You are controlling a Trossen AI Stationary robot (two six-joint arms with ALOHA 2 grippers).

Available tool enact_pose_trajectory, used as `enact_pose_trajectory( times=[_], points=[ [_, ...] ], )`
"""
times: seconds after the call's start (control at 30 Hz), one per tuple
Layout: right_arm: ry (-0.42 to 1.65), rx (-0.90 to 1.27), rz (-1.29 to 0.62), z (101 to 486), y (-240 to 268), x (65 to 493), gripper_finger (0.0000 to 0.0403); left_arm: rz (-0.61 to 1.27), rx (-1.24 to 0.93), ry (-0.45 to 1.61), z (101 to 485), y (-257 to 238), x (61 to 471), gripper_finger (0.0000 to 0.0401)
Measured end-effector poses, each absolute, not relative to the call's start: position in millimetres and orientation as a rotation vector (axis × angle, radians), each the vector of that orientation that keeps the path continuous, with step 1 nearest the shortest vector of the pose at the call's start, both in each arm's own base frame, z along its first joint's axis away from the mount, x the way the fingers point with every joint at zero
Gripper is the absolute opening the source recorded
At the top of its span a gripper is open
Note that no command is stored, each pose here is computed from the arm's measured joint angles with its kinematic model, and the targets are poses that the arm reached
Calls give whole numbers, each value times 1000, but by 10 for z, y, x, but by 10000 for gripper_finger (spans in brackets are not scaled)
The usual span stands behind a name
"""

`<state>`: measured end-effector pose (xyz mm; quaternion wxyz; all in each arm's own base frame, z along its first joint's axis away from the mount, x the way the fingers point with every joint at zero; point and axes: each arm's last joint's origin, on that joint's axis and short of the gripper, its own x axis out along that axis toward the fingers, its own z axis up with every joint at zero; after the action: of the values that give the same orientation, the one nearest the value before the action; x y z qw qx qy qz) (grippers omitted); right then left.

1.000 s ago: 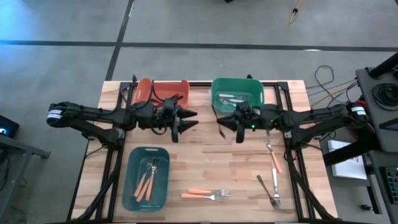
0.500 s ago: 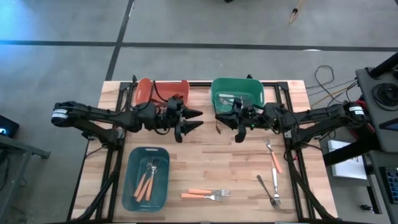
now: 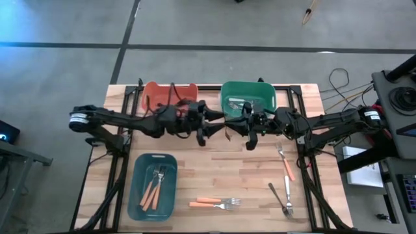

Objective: Sort silverware by color (type)
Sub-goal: Put the black fork into the orange bin

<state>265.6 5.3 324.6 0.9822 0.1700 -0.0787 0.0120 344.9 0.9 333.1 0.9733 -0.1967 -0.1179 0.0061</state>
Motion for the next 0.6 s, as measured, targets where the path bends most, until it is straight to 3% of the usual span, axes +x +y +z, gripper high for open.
enact_pose_trajectory(
  times=[0.33, 0.6],
  points=[
    [-154, 333, 26, 3240, 54, 2660, 9, -14, -341, -235, 3415, 28, 3613, 152],
    [-154, 331, 25, 3240, 55, 2660, 9, -1, -355, -233, 3410, 63, 3614, 28]
  ],
)
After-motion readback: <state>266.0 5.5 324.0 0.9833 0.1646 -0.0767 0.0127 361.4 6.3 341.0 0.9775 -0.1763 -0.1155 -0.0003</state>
